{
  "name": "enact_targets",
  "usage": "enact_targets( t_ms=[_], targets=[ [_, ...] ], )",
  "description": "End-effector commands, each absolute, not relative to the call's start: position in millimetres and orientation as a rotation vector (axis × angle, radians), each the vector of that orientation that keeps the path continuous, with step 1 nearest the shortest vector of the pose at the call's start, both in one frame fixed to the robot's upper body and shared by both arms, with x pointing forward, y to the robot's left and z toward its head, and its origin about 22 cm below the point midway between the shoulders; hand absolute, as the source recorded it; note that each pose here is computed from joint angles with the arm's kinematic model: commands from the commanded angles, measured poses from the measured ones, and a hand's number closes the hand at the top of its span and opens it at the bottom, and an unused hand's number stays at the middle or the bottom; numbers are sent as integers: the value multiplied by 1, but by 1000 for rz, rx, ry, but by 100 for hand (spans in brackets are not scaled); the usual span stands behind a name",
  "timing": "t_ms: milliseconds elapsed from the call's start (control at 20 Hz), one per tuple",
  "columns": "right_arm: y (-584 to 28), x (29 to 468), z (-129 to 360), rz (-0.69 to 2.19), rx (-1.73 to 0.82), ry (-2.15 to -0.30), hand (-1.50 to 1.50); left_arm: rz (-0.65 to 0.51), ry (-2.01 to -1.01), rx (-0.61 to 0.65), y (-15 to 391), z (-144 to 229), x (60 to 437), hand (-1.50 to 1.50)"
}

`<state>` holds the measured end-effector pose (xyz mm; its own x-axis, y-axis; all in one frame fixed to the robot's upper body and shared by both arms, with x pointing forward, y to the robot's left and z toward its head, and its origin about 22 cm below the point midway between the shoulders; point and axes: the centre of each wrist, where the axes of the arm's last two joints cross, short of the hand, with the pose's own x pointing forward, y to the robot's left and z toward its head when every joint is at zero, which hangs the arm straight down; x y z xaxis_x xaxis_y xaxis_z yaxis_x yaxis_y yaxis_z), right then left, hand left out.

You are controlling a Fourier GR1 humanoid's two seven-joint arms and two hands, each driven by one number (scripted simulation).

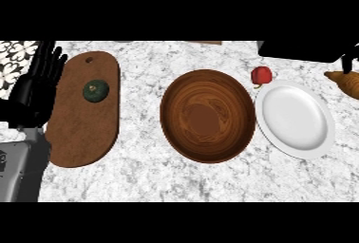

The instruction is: Pick the croissant from the plate and place it in the bowl

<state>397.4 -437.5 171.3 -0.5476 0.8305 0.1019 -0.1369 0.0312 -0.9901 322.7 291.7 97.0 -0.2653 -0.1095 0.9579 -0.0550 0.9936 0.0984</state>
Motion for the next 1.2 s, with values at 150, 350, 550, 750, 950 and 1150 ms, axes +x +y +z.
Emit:
enact_targets(
  t_ms=[150, 350, 550, 750, 950, 1150],
  targets=[
    [-443, 408, 230, 1532, -574, -1877, 150, -39, -1819, 126, 302, 90, 320, 0],
    [-427, 419, 249, 1458, -413, -2035, 150, -25, -1833, 163, 296, 91, 320, 0],
    [-404, 434, 250, 1376, -186, -2058, 150, -28, -1805, 167, 311, 86, 317, 0],
    [-367, 450, 271, 1390, -54, -2018, 150, -18, -1808, 185, 308, 83, 314, 0],
    [-336, 460, 285, 1424, 31, -1988, 150, -17, -1798, 183, 316, 84, 312, 0],
    [-307, 469, 276, 1464, 97, -1947, 150, -4, -1782, 215, 319, 86, 308, 0]
  ],
)
